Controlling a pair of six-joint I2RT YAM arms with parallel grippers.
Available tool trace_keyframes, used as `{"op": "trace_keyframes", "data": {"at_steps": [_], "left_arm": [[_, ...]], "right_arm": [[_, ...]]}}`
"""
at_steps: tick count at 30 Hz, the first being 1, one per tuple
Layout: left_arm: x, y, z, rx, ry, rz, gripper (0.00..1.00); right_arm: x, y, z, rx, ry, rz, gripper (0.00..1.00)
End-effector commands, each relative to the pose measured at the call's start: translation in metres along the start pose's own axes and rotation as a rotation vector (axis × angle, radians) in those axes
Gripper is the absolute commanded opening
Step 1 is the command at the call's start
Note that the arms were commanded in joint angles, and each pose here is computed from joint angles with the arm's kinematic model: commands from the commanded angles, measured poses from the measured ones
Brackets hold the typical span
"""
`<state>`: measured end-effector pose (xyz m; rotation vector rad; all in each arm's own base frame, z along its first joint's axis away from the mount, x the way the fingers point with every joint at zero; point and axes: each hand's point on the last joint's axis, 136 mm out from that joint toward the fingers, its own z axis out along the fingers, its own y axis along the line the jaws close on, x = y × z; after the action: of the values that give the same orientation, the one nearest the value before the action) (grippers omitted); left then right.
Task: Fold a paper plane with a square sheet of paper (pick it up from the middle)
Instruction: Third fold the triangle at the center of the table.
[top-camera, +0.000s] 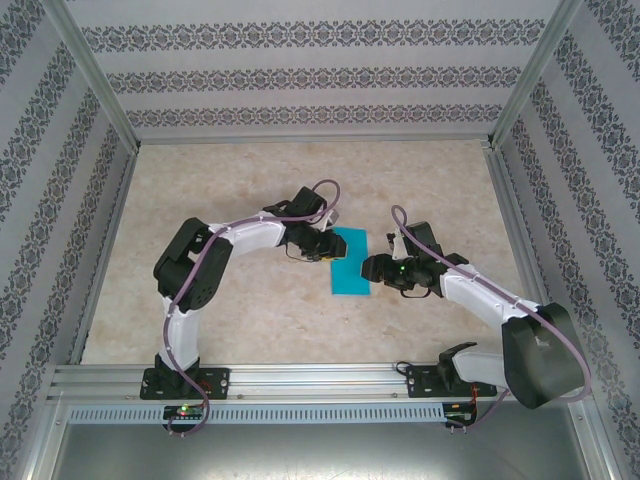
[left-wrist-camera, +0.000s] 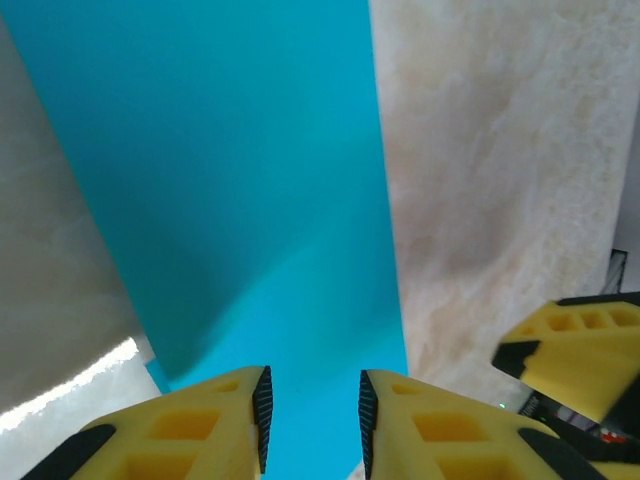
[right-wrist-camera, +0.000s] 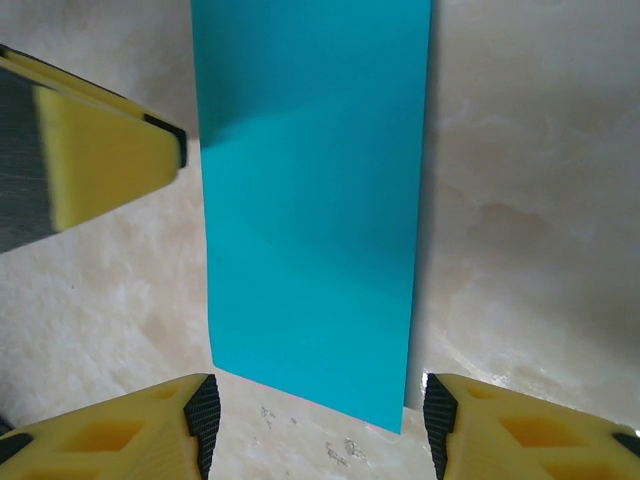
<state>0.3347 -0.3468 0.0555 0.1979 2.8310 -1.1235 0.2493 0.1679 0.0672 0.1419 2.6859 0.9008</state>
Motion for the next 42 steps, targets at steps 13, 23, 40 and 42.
{"op": "trace_keyframes", "data": {"at_steps": [13, 23, 40, 42], "left_arm": [[0.014, 0.033, 0.027, -0.119, 0.061, 0.021, 0.30], [0.023, 0.046, 0.031, -0.146, 0.085, 0.023, 0.30], [0.023, 0.044, 0.033, -0.112, 0.087, 0.000, 0.30], [0.022, 0.043, 0.033, -0.108, 0.087, 0.001, 0.30]], "right_arm": [[0.002, -0.006, 0.017, -0.029, 0.025, 0.041, 0.56], [0.004, -0.006, 0.033, -0.053, 0.068, 0.056, 0.54], [0.005, 0.022, 0.032, -0.136, 0.089, 0.022, 0.48], [0.006, 0.024, 0.032, -0.144, 0.092, 0.023, 0.47]]}}
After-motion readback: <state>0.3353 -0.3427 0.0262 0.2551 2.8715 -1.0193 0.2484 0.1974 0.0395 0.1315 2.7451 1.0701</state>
